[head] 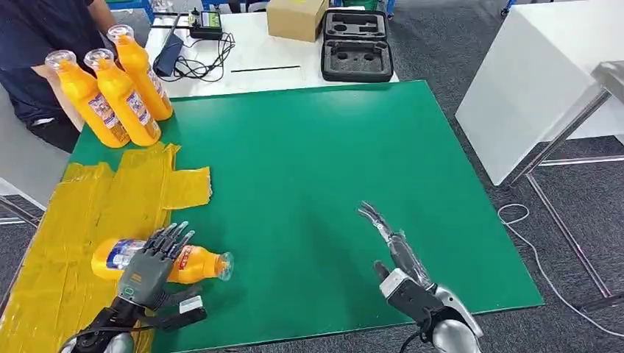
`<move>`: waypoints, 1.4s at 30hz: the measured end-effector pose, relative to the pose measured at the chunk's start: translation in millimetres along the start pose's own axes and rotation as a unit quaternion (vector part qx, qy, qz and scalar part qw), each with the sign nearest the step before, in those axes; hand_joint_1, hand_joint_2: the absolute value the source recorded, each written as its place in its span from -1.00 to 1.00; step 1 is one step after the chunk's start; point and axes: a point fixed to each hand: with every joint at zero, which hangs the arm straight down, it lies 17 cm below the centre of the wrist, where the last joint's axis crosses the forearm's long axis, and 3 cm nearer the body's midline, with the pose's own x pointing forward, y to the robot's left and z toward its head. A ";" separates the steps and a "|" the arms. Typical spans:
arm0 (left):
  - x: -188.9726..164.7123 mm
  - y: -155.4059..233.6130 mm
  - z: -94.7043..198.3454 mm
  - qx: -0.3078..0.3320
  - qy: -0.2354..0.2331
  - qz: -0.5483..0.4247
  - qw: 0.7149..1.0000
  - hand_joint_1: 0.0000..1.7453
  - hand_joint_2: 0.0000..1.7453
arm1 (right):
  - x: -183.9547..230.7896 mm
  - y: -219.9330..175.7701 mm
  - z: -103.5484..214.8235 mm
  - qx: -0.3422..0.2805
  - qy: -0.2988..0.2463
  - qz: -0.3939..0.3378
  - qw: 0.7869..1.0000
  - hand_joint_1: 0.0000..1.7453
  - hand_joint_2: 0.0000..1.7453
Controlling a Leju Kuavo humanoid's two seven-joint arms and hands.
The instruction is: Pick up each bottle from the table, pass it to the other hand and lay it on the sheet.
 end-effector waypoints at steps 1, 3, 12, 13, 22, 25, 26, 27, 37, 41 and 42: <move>2.2 2.5 -0.4 0.003 -0.001 0.021 1.000 -1.00 -1.00 | 0.1 0.6 -0.6 0.000 0.001 0.000 1.000 -1.00 -1.00; 8.4 12.0 -2.6 0.018 -0.005 0.103 0.994 -1.00 -1.00 | 0.6 1.9 -1.2 0.001 0.000 0.004 1.000 -1.00 -1.00; 9.8 136.5 -45.4 0.172 -0.036 0.465 0.868 -1.00 -1.00 | 30.4 -18.2 -29.7 -0.037 -0.066 -0.008 0.997 -1.00 -1.00; 6.8 151.3 -51.9 0.191 -0.042 0.490 0.850 -1.00 -1.00 | 36.1 -27.3 -36.6 -0.052 -0.082 -0.005 0.995 -1.00 -1.00; 33.5 238.3 -155.6 0.245 -0.121 0.567 0.777 -1.00 -1.00 | 68.4 -108.2 -106.8 -0.142 -0.177 -0.037 0.973 -1.00 -1.00; 50.2 248.3 -176.6 0.243 -0.134 0.587 0.760 -1.00 -1.00 | 66.2 -112.0 -119.9 -0.153 -0.172 -0.040 0.972 -1.00 -1.00; 58.5 249.4 -181.5 0.239 -0.139 0.595 0.755 -1.00 -1.00 | 66.6 -112.9 -122.2 -0.159 -0.172 -0.042 0.971 -1.00 -1.00; 66.7 249.5 -185.8 0.233 -0.143 0.600 0.752 -1.00 -1.00 | 68.0 -113.1 -124.6 -0.164 -0.173 -0.045 0.970 -1.00 -1.00; 135.6 251.2 -218.9 0.185 -0.180 0.625 0.736 -1.00 -1.00 | 99.0 -110.1 -155.1 -0.209 -0.178 -0.058 0.960 -1.00 -1.00; 155.8 246.7 -220.1 0.164 -0.196 0.623 0.739 -1.00 -1.00 | 114.1 -110.6 -152.5 -0.220 -0.191 -0.043 0.956 -1.00 -1.00; 160.9 245.7 -220.5 0.159 -0.200 0.622 0.740 -1.00 -1.00 | 116.4 -110.2 -150.2 -0.222 -0.192 -0.040 0.955 -1.00 -1.00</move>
